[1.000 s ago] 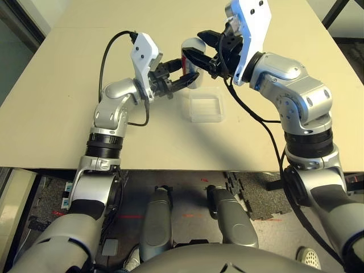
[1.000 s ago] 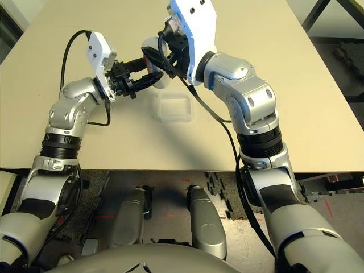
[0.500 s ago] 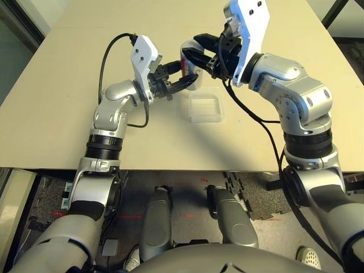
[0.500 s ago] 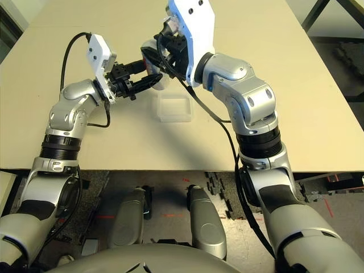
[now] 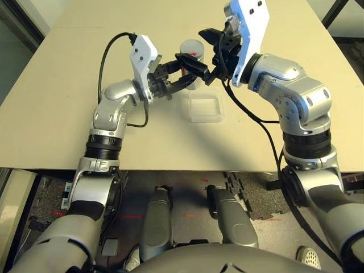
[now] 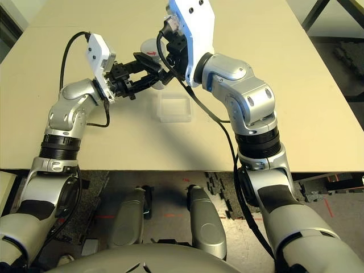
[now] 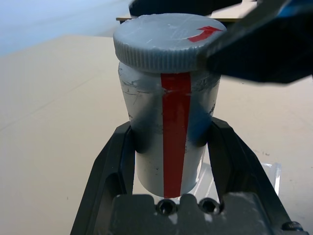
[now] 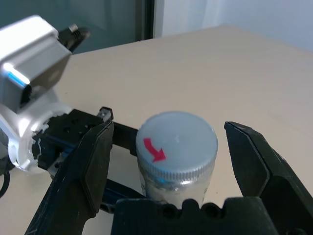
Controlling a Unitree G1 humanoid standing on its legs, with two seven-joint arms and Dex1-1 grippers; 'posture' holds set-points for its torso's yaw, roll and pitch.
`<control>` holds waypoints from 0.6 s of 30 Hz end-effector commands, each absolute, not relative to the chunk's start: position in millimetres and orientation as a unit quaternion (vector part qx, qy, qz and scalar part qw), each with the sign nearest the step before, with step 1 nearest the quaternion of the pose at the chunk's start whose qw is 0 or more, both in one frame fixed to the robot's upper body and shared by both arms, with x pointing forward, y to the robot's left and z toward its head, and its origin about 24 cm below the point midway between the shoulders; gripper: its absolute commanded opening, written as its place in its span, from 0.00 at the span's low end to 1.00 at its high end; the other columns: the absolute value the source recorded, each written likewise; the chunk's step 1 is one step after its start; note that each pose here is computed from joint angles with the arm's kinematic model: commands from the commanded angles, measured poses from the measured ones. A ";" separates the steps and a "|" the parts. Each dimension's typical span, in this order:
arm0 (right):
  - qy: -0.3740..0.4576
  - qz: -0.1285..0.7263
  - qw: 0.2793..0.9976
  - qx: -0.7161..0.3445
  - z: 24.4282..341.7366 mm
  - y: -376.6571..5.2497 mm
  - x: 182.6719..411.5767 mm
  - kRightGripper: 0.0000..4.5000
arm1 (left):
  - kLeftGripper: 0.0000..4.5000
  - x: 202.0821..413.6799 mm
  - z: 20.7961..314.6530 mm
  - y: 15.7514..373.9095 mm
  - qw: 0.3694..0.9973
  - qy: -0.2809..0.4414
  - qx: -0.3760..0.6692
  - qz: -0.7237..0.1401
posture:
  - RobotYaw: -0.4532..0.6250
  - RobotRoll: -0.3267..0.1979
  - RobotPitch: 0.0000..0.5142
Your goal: Pour the medicine from the bottle into the box.
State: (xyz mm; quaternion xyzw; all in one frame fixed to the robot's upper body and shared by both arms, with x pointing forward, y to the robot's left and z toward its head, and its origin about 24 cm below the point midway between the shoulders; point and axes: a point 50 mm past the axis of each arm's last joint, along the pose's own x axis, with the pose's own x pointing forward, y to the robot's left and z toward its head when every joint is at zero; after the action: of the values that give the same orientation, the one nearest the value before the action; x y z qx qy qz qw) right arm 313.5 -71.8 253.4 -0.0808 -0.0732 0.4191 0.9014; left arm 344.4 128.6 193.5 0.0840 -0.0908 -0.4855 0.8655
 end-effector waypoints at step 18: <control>-0.098 0.406 0.906 -0.073 259.9 -73.1 315.3 0.57 | 0.51 339.4 194.2 128.5 0.861 -0.087 0.084 -0.495 | 0.40 0.62 0.37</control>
State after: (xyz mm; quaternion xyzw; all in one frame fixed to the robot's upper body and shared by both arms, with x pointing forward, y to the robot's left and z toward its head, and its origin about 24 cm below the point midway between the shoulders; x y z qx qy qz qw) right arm 314.4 -70.8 254.0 -0.0756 -0.0832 0.4142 0.9032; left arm 341.5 127.4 196.7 0.0811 -0.0934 -0.4902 0.8628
